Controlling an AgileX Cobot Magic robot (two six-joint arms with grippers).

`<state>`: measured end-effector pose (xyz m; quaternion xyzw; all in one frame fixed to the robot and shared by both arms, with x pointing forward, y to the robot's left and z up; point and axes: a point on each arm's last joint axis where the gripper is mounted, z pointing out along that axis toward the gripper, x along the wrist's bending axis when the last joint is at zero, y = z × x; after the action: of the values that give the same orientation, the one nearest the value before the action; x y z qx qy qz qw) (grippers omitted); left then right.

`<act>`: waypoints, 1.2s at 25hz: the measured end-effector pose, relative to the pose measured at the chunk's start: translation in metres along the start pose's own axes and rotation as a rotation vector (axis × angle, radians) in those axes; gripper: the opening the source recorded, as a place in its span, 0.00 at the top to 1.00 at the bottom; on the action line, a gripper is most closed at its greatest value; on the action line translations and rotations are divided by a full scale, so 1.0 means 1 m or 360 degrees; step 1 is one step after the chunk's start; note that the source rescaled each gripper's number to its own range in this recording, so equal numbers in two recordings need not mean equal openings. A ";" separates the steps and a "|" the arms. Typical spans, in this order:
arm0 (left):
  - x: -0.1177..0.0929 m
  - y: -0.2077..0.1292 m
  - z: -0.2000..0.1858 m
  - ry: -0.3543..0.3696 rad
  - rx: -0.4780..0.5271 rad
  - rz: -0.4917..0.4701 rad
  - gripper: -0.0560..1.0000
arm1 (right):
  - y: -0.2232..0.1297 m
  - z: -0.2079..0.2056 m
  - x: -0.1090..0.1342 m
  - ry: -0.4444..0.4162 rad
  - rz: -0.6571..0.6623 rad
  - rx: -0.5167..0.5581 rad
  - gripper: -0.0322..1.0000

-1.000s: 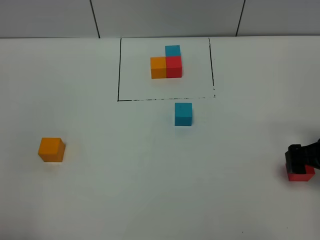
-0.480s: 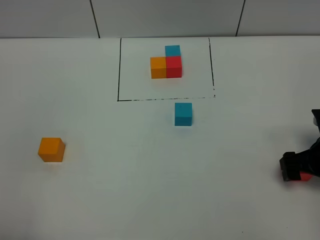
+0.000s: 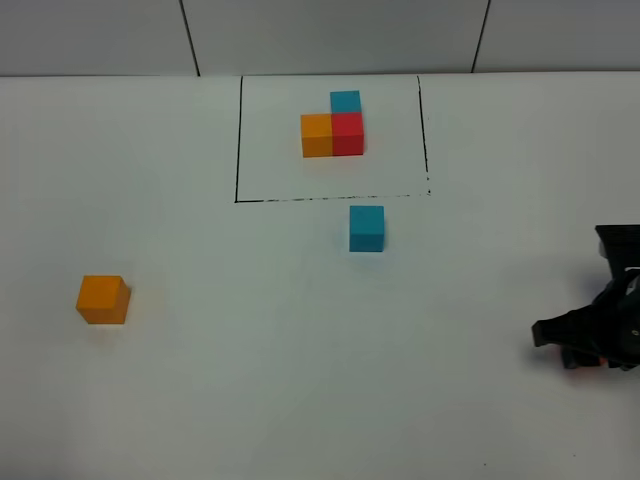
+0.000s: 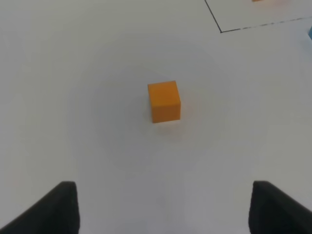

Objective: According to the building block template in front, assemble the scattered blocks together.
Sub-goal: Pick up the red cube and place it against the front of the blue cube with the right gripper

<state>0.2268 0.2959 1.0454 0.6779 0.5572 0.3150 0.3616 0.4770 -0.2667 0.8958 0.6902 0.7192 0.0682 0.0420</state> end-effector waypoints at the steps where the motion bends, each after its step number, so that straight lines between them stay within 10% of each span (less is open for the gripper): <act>1: 0.000 0.000 0.000 0.0000 0.0000 0.0000 0.35 | 0.000 -0.001 0.010 0.0010 0.0022 0.0013 0.95; 19: 0.000 0.000 0.000 0.0000 0.0000 0.0000 0.35 | 0.065 -0.022 0.203 -0.0031 -0.0053 -0.0068 0.95; 30: 0.000 0.000 0.000 0.0000 0.0000 0.0000 0.34 | 0.081 0.007 0.227 -0.0047 -0.0054 -0.0060 0.95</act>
<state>0.2268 0.2959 1.0454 0.6779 0.5572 0.3150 0.3616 0.5479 -0.0369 0.9096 0.6779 0.7287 0.0708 0.0669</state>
